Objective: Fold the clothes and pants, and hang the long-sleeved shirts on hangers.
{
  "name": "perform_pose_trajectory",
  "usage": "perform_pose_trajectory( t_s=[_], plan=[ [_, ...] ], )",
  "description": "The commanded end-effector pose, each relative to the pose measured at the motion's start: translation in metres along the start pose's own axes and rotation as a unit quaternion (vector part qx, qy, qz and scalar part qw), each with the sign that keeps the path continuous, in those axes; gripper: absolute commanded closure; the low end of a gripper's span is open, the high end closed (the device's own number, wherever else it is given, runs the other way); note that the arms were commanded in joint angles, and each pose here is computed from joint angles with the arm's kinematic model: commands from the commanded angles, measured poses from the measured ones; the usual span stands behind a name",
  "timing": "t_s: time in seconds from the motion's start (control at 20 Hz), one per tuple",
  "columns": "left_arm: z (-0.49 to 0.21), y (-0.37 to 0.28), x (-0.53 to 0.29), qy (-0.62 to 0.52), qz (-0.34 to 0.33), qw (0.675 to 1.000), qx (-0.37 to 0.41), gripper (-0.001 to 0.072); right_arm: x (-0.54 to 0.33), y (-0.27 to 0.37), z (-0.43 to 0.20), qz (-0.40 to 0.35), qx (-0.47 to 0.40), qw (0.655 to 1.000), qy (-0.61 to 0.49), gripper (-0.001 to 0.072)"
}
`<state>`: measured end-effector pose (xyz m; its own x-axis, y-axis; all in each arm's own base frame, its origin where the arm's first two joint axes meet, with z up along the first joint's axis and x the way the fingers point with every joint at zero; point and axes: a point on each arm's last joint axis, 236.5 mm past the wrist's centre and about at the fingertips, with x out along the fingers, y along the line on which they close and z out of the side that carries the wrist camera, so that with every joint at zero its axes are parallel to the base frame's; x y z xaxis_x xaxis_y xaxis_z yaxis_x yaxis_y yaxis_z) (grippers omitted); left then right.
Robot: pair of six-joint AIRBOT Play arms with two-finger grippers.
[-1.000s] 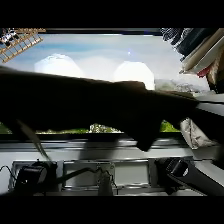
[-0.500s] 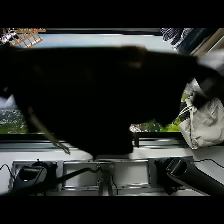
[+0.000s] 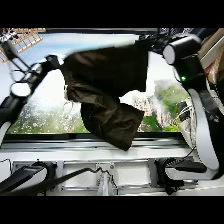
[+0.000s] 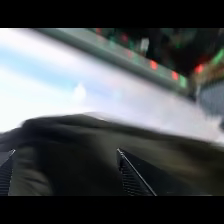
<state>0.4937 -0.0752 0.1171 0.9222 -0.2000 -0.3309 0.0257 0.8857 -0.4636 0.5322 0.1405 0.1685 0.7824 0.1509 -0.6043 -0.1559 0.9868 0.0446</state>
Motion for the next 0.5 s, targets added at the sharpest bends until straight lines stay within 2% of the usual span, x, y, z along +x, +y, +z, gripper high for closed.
perform_pose_trajectory(
  t_s=[0.0,0.25,0.4,0.45],
  plan=[
    [-0.044,0.012,0.01,0.085,-0.005,0.996,0.022,0.0036,0.034,0.008,-0.064,0.026,0.067,0.991,0.114,0.029],
    [-0.021,0.042,-0.041,0.121,0.011,0.989,0.086,0.0377,0.011,-0.006,-0.111,-0.007,0.008,0.978,0.208,0.0291],
    [-0.037,0.069,-0.064,0.18,0.028,0.979,0.089,0.0372,-0.014,-0.005,-0.121,0.002,0.006,0.976,0.216,0.0313],
    [-0.05,0.075,-0.066,0.202,0.029,0.976,0.081,0.0327,-0.025,-0.001,-0.125,0.014,0.003,0.976,0.215,0.0333]
  ],
)
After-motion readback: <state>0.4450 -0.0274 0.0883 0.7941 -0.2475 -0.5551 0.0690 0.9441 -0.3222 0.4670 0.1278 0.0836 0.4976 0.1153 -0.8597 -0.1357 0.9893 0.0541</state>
